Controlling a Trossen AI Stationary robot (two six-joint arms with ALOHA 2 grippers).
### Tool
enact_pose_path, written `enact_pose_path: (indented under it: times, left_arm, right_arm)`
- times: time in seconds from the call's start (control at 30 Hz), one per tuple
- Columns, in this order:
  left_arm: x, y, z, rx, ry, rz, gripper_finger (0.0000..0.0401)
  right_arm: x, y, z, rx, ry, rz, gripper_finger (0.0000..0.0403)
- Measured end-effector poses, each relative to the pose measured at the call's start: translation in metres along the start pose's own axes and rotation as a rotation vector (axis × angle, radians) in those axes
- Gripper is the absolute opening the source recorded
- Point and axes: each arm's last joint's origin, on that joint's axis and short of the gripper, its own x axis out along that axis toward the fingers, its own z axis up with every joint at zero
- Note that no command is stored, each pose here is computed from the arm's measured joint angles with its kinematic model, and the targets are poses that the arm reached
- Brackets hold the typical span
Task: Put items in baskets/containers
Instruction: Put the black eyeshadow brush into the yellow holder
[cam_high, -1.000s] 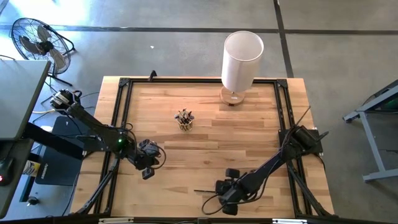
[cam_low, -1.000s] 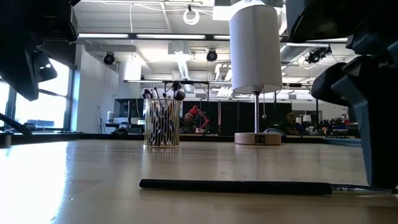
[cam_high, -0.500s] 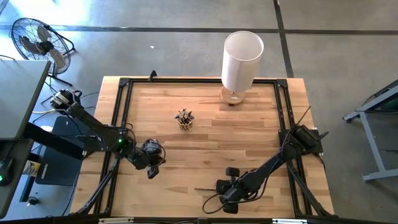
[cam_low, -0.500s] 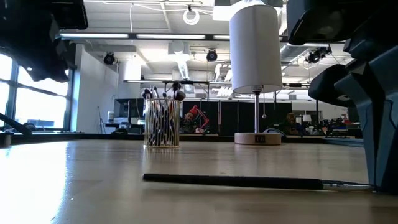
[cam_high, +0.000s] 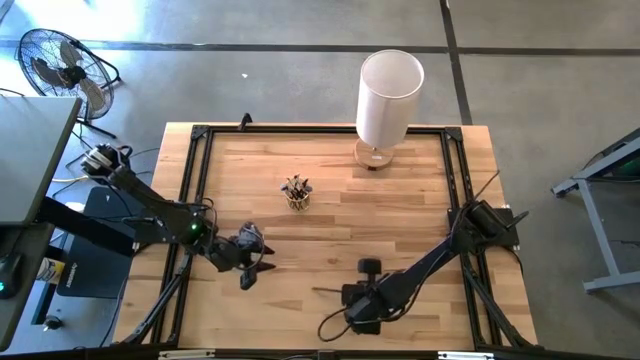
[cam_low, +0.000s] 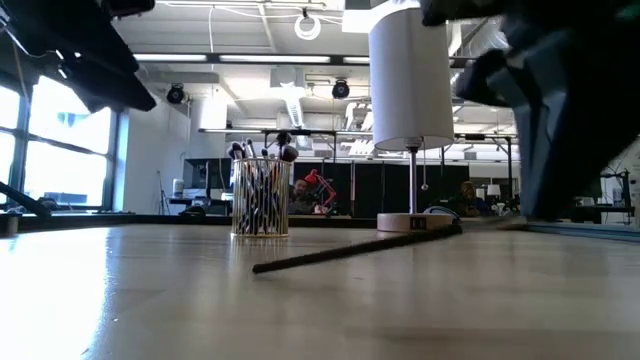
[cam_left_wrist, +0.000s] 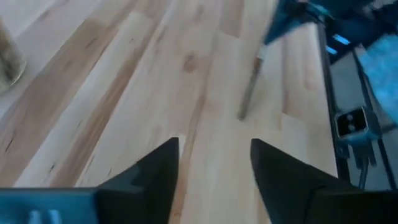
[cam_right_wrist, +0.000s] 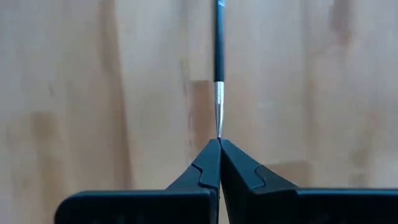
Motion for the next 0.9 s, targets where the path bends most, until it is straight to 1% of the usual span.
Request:
enact_pose_path:
  times: [0.1,0.17,0.3,0.57,0.73,0.8,0.9]
  left_arm:
    - [0.004,-0.005,0.001,0.099,0.002,-0.039,0.0219]
    - [0.008,-0.011,0.004,0.156,0.016,-0.052,0.0223]
    - [0.021,-0.021,0.005,0.265,0.055,-0.024,0.0218]
    - [0.052,-0.044,0.011,0.395,0.135,0.079,0.02]
    - [0.07,-0.044,0.025,0.386,0.2,0.119,0.0198]
    - [0.076,-0.045,0.035,0.36,0.205,0.105,0.0198]
    - [0.083,-0.042,0.045,0.341,0.257,0.097,0.0198]
  right_arm:
    - [-0.01,-0.003,0.013,-0.021,-0.019,0.004,0.0]
    - [-0.016,-0.007,0.021,-0.027,-0.015,-0.003,0.0]
    - [-0.027,-0.015,0.036,-0.037,-0.034,-0.002,0.0]
    - [-0.045,-0.028,0.062,-0.05,-0.091,0.009,0.0]
    - [-0.055,-0.035,0.075,-0.059,-0.128,0.013,0.0]
    - [-0.058,-0.038,0.078,-0.051,-0.142,0.006,0.0]
    - [-0.061,-0.042,0.083,-0.058,-0.15,0.007,0.0]
